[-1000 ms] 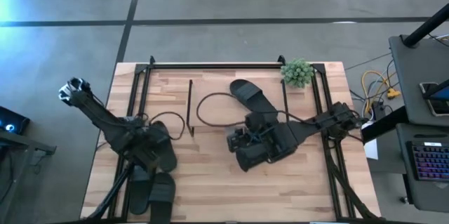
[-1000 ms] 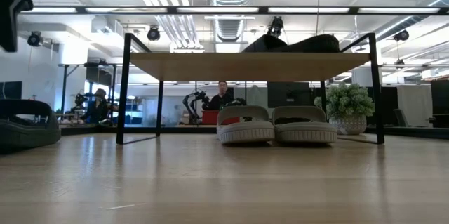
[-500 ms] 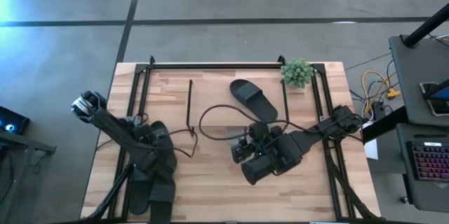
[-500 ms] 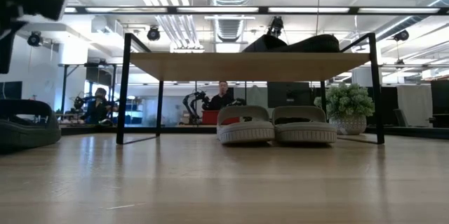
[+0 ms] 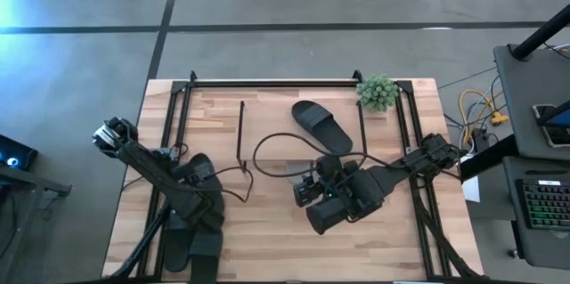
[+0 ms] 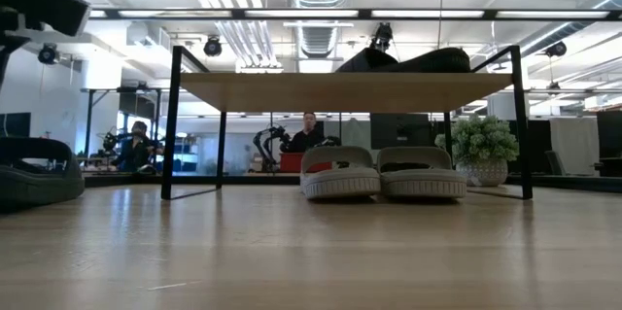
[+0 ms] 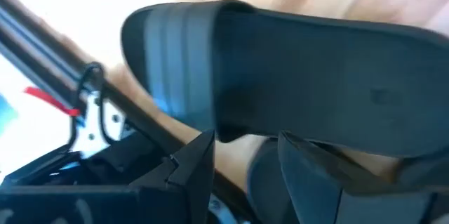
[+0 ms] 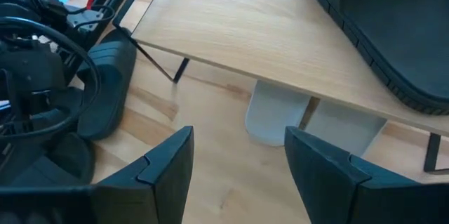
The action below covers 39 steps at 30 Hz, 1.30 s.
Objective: Pick and place slides into the shelf
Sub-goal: Put the black slipper on the shelf
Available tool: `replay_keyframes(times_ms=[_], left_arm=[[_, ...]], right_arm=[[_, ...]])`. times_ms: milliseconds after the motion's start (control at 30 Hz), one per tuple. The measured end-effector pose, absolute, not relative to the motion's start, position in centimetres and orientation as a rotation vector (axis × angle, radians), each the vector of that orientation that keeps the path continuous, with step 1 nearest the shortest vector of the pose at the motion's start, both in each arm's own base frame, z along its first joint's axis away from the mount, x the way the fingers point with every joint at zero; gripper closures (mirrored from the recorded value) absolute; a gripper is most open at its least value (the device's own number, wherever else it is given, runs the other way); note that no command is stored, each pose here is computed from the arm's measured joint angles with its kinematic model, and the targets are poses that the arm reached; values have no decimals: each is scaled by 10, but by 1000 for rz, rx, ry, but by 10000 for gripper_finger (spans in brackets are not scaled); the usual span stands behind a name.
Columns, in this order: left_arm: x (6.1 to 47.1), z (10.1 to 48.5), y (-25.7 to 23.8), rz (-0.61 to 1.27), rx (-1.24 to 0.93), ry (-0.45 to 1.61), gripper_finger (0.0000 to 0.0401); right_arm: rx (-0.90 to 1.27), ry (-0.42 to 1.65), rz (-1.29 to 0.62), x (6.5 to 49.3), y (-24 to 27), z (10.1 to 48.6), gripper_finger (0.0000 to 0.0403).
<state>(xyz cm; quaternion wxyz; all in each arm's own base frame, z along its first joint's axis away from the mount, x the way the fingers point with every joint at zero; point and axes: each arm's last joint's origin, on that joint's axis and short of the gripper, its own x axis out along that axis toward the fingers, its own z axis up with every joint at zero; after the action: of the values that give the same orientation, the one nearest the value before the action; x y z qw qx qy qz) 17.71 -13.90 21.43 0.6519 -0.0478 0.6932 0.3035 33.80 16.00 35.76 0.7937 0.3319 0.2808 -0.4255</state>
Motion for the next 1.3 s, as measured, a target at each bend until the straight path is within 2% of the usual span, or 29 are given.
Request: replay_keyframes(times_ms=[933,1067,1300], left_arm=[[156,175,-118,791,53,1577,261],[158,172,-119,781,56,1531,289],[154,165,-115,794,86,1516,379]], right_arm=[[749,568,-935,338,160,358,188],[755,514,-955,339,159,359,188],[754,506,-956,339,159,359,188]])
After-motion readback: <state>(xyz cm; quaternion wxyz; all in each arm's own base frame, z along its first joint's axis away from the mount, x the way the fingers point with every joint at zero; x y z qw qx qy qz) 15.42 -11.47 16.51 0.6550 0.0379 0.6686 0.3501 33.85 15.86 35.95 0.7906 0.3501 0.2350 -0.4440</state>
